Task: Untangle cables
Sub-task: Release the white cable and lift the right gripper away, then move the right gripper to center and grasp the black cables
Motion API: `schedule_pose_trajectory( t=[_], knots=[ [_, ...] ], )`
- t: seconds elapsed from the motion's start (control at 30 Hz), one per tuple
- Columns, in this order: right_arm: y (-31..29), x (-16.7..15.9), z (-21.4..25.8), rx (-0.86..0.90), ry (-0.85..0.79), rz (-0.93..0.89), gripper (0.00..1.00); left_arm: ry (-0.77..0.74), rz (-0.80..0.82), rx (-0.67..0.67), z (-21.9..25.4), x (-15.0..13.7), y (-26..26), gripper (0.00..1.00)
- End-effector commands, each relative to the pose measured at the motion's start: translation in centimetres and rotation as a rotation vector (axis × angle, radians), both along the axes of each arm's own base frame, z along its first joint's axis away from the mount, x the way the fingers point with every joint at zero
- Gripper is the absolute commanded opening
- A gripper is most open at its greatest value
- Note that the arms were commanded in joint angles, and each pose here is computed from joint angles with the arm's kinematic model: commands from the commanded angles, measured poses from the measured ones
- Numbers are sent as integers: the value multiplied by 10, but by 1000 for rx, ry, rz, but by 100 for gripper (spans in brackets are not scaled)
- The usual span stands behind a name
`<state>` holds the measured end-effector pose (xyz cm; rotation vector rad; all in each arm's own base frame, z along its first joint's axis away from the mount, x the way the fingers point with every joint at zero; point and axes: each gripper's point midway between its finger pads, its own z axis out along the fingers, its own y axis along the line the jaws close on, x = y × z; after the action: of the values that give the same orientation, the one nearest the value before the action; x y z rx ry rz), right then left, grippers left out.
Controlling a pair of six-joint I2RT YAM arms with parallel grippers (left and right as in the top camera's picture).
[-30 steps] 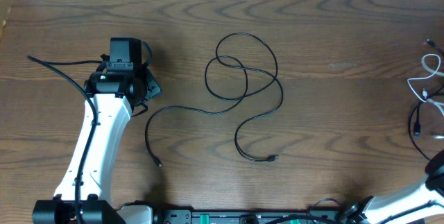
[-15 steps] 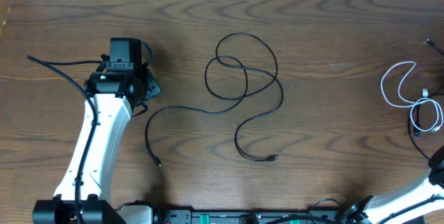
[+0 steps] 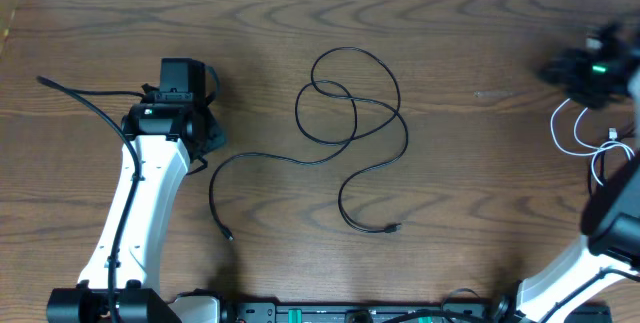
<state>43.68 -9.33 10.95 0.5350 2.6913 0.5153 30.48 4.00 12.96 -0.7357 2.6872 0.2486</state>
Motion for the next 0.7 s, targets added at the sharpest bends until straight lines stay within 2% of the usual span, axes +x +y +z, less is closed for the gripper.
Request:
schedule_pose_trajectory(
  t=[0.0, 0.13, 0.27, 0.47, 0.67],
  knots=[
    [66, 9, 9, -34, -25, 198, 69, 32, 12, 76, -2, -9, 13, 58],
    [138, 6, 3, -107, 5, 345, 70, 36, 13, 82, -1, -10, 14, 58],
    [202, -4, -7, -212, 34, 426, 73, 69, 44, 146, 1, -19, 29, 58],
    [264, -22, -23, -326, 66, 389, 75, 96, 153, 130, -1, -33, 47, 58],
    [313, -36, -42, -384, 57, 342, 74, 102, 159, 111, -3, -35, 46, 58]
  ],
)
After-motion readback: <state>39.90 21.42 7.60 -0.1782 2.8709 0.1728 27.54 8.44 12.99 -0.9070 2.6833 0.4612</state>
